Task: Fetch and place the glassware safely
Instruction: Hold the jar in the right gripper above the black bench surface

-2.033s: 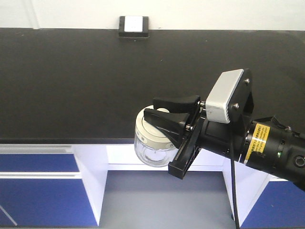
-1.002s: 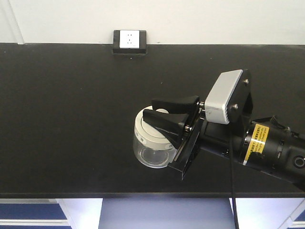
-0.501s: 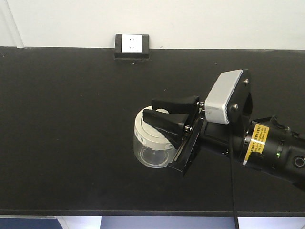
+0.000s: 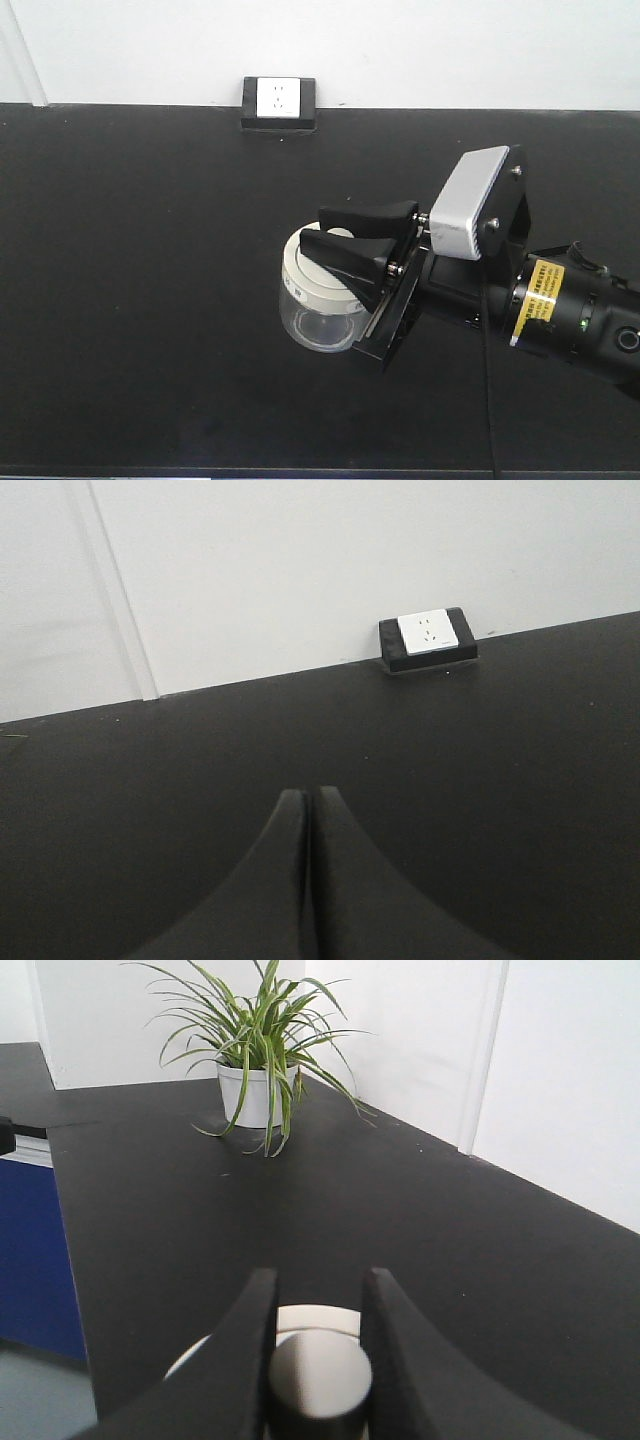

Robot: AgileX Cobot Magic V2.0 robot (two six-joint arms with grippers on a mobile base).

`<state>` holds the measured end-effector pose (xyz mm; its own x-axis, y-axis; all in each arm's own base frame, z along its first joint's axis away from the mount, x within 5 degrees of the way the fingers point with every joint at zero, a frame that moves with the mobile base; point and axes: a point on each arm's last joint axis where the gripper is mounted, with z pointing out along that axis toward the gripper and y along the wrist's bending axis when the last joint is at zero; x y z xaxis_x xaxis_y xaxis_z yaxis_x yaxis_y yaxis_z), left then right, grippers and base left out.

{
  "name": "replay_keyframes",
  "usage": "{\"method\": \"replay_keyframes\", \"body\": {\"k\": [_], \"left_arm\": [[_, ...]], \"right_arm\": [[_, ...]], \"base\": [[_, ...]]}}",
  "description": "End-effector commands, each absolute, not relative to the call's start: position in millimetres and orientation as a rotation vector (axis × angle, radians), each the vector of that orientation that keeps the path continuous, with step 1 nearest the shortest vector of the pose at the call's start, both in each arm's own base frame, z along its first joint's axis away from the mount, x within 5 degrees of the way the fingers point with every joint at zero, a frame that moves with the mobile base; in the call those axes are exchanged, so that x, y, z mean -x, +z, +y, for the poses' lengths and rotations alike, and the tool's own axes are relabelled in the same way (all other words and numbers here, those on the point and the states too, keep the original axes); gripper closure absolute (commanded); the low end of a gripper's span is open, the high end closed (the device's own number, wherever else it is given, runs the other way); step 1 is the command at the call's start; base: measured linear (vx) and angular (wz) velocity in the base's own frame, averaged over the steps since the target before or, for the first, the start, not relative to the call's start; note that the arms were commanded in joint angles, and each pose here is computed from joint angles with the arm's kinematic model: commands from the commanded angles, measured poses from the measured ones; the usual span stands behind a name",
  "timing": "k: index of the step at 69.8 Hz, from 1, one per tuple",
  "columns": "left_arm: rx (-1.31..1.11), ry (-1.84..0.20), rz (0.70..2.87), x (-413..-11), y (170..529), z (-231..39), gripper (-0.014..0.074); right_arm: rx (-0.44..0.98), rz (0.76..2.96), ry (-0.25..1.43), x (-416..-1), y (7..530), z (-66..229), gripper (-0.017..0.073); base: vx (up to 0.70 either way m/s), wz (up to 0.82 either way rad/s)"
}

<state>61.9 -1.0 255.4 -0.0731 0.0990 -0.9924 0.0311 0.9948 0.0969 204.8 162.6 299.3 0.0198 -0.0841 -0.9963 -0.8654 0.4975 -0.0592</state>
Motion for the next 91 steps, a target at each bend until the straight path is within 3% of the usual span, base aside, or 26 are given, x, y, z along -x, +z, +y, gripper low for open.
{"method": "replay_keyframes", "body": {"k": [1, 91], "left_arm": [[-0.097, 0.044, 1.558, -62.4, 270.8, -1.8, 0.0601], [-0.097, 0.044, 1.559, -62.4, 270.7, -1.8, 0.0601]], "right_arm": [[0.844, 1.323, 0.805, -200.4, 323.0, 162.3, 0.0563], [0.845, 1.338, 0.804, -202.7, 319.7, 163.3, 0.0563]], "base": [[0.05, 0.0], [0.02, 0.0]]}}
